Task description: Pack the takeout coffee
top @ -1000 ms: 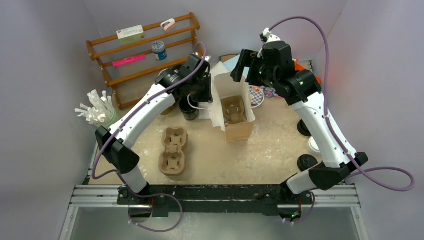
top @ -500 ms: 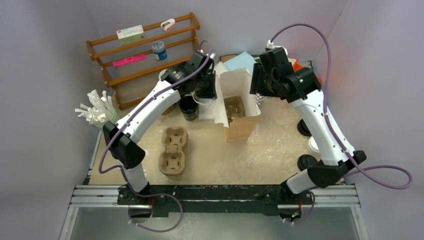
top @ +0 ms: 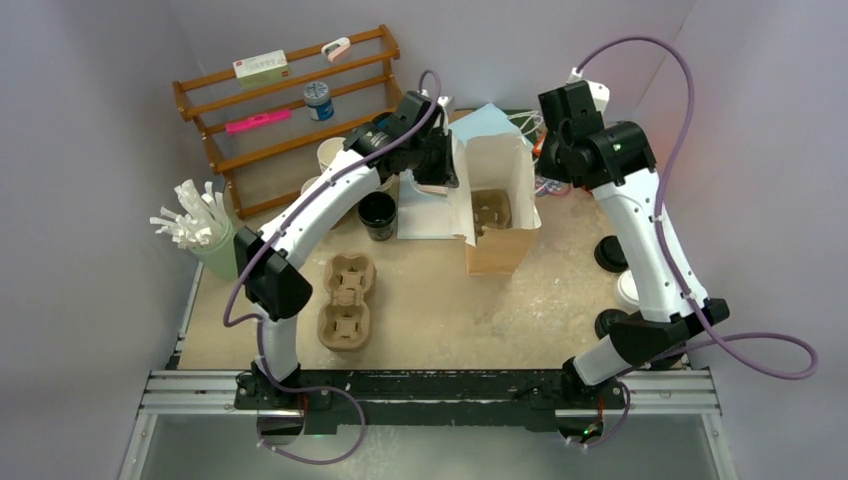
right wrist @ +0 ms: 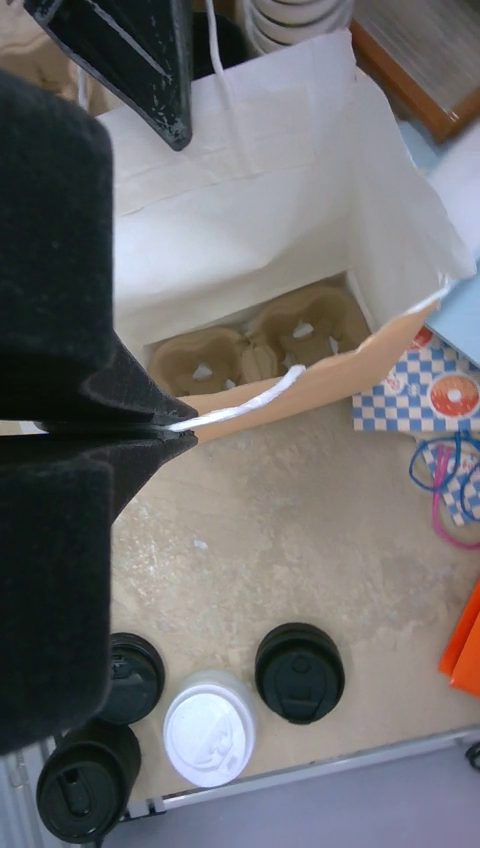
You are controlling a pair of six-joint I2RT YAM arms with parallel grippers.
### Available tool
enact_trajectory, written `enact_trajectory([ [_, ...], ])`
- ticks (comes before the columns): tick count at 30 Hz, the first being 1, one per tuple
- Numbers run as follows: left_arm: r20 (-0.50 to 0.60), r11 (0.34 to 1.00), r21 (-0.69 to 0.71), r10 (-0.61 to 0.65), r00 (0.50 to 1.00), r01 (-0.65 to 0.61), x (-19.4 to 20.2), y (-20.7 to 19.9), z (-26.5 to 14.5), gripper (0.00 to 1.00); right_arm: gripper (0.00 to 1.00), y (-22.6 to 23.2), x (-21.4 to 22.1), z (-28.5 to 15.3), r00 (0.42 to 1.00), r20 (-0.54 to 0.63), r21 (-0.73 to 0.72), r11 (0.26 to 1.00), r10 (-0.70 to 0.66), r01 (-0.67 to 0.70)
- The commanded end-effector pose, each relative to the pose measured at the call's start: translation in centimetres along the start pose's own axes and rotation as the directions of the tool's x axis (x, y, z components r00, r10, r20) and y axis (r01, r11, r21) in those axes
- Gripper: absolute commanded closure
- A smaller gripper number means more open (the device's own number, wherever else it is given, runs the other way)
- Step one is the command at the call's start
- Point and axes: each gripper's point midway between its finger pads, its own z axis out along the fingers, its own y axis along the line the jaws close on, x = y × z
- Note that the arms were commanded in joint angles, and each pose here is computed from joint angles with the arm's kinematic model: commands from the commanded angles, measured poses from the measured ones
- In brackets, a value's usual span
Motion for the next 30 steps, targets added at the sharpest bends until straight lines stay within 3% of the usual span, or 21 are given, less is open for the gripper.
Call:
enact_trajectory([
  [1,0.079,0.994,0.110,-0.026,0.997,0.017,-3.5,-3.1,0.7,1.00,1.00,-2.3,-1.1,0.4,0.992,0.025,0.041,0.992,0.120,-0.121],
  [4,0.059,0.987,0.148,-0.078,0.995,0.068,-3.7,-4.0,1.8,0.99,0.99,-2.9,-1.4,1.1,0.991,0.017,0.058,0.990,0.131,-0.131],
  [5,0.050,0.984,0.161,-0.091,0.995,0.082,-3.6,-4.3,2.1,0.92,0.87,-3.1,-1.6,1.4,0.991,0.017,0.064,0.989,0.130,-0.131],
  [7,0.054,0.981,0.184,-0.079,0.995,0.068,-3.8,-4.7,2.0,0.66,0.46,-3.3,-2.5,1.4,0.991,0.022,0.073,0.989,0.129,-0.130],
  [8,0.075,0.984,0.172,-0.067,0.995,0.054,-4.1,-4.6,1.7,0.51,0.32,-3.3,-3.0,1.4,0.991,0.026,0.074,0.989,0.129,-0.130],
  [10,0.146,0.991,0.134,-0.034,0.989,0.014,-5.5,-4.2,0.0,0.34,0.23,-2.9,-4.4,0.5,0.991,0.052,0.041,0.991,0.123,-0.125],
  [14,0.298,0.998,0.027,0.048,0.953,-0.059,-8.4,-2.9,-5.0,0.21,0.11,-1.9,-6.3,-1.5,0.989,0.100,-0.058,0.993,0.111,-0.106],
  [20,0.403,0.988,-0.070,0.157,0.902,-0.141,-9.5,-1.6,-11.5,0.15,0.04,-0.6,-7.5,-2.6,0.986,0.126,-0.142,0.986,0.111,-0.093],
  [26,0.505,0.974,-0.112,0.225,0.833,-0.196,-10.1,-1.1,-16.8,0.14,0.14,1.5,-9.1,-3.0,0.982,0.158,-0.242,0.968,0.102,-0.062],
  [28,0.524,0.974,-0.170,0.220,0.823,-0.153,-10.4,0.5,-17.8,0.17,0.17,2.6,-9.4,-3.1,0.982,0.153,-0.286,0.956,0.111,-0.064],
  [30,0.528,0.965,-0.251,0.202,0.825,-0.075,-10.5,3.4,-18.0,0.27,0.19,3.4,-9.3,-2.8,0.982,0.134,-0.315,0.945,0.136,-0.088],
])
